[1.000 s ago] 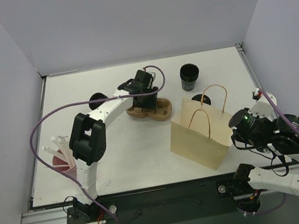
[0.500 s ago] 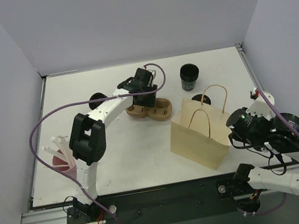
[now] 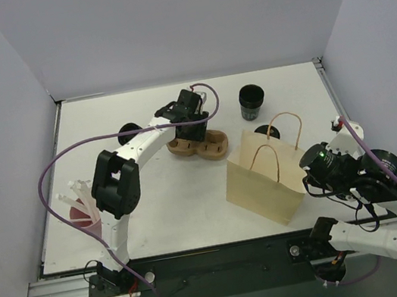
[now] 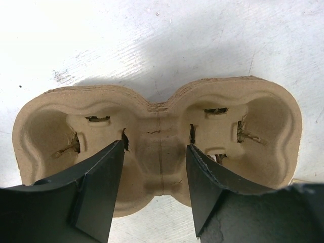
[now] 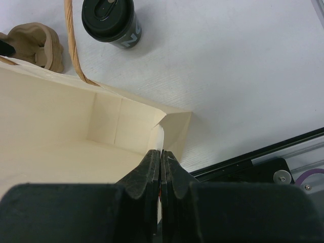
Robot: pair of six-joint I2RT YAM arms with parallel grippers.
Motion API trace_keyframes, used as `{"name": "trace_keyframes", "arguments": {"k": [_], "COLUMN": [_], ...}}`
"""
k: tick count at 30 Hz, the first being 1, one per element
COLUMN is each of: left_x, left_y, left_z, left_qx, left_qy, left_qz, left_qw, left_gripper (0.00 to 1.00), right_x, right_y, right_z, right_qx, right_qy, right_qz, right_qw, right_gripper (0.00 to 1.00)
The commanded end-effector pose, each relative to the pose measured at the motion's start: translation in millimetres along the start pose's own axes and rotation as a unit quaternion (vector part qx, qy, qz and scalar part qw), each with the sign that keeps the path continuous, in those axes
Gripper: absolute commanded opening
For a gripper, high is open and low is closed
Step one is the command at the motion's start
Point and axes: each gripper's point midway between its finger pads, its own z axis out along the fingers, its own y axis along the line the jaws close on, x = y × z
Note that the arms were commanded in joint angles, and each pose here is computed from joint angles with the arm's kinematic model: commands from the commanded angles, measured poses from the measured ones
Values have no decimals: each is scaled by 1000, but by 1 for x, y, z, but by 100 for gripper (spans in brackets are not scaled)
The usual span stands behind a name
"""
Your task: Pack the takeout coffee
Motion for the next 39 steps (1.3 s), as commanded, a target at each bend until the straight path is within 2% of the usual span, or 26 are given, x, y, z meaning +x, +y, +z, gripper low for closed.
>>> {"name": "trace_keyframes", "arguments": {"k": [1,20,33,39], "left_x": [-18,-10,-3,-12], "left_y": [-1,-3,-2,-3], "left_z": [-12,-6,1,-7], "left_qx": [9,13,8,11], "left_qy": [-26,-16,-6,-16], "left_qz": [-11,-23,-27,-23], "left_qw": [1000,1000,1000,1000], "left_gripper": [62,61,55,50], "right_x": [8,8,8,6], "right_y": [-20,-22,-24,-24], "right_z": [3,2,2,2], "right_qx": [45,43,43,47], "right_qy": [15,13,11,8], "right_qz": [-37,-42,-44,-48], "right_qw": [998,998,998,998], "right_gripper": [2,2,2,2]}}
